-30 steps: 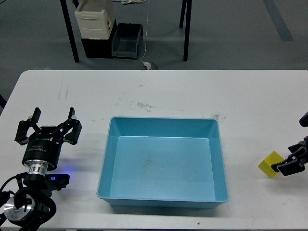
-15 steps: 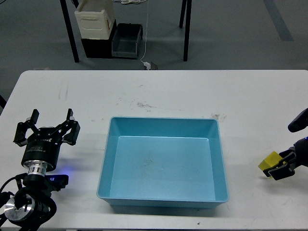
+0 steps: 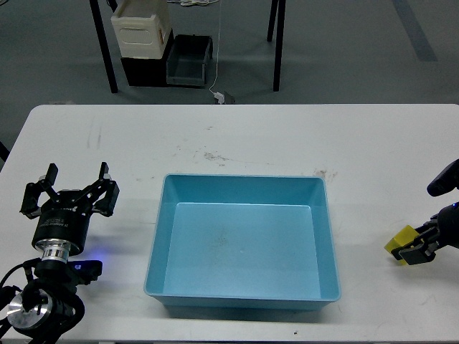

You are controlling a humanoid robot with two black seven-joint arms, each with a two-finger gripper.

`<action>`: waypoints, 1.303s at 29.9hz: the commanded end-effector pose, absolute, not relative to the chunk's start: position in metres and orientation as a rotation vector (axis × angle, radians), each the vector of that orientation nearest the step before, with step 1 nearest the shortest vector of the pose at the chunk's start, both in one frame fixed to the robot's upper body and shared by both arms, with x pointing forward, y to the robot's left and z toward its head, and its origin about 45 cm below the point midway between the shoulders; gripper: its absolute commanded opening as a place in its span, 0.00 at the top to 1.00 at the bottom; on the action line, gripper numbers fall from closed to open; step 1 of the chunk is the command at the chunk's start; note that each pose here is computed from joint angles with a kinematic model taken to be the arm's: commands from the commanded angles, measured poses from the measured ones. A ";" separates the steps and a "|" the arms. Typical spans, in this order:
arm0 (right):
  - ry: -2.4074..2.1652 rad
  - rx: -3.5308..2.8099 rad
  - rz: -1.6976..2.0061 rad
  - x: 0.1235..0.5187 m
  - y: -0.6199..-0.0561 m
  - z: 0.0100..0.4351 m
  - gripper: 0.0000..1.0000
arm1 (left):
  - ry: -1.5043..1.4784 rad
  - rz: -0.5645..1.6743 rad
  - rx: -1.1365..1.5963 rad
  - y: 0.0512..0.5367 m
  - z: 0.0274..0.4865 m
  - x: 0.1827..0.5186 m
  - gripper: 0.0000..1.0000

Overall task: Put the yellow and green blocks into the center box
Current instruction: 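Lift the yellow cube with the right gripper and carry it over the box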

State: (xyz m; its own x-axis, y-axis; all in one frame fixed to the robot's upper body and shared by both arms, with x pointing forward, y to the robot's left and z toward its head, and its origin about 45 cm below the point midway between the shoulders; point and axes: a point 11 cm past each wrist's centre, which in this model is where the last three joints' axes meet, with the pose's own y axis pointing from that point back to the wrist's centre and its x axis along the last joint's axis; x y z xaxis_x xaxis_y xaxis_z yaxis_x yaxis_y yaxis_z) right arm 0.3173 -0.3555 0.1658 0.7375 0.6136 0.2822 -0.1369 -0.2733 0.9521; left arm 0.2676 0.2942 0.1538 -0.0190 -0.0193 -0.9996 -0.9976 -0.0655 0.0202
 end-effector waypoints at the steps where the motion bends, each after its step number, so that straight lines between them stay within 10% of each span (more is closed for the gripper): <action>1: 0.382 1.697 0.753 0.317 -0.359 0.167 0.74 | 1.205 1.264 -1.260 0.294 0.154 0.268 0.00; 10: 0.255 1.642 0.895 0.360 -0.353 0.224 1.00 | 1.206 1.266 -1.260 0.294 0.154 0.268 0.00; 21: 0.158 1.495 1.321 0.419 -0.271 0.375 1.00 | 1.192 1.286 -1.279 0.297 0.154 0.268 0.00; 39: 0.810 1.464 1.403 0.364 -0.104 0.287 1.00 | 1.167 1.305 -1.308 0.303 0.157 0.270 0.00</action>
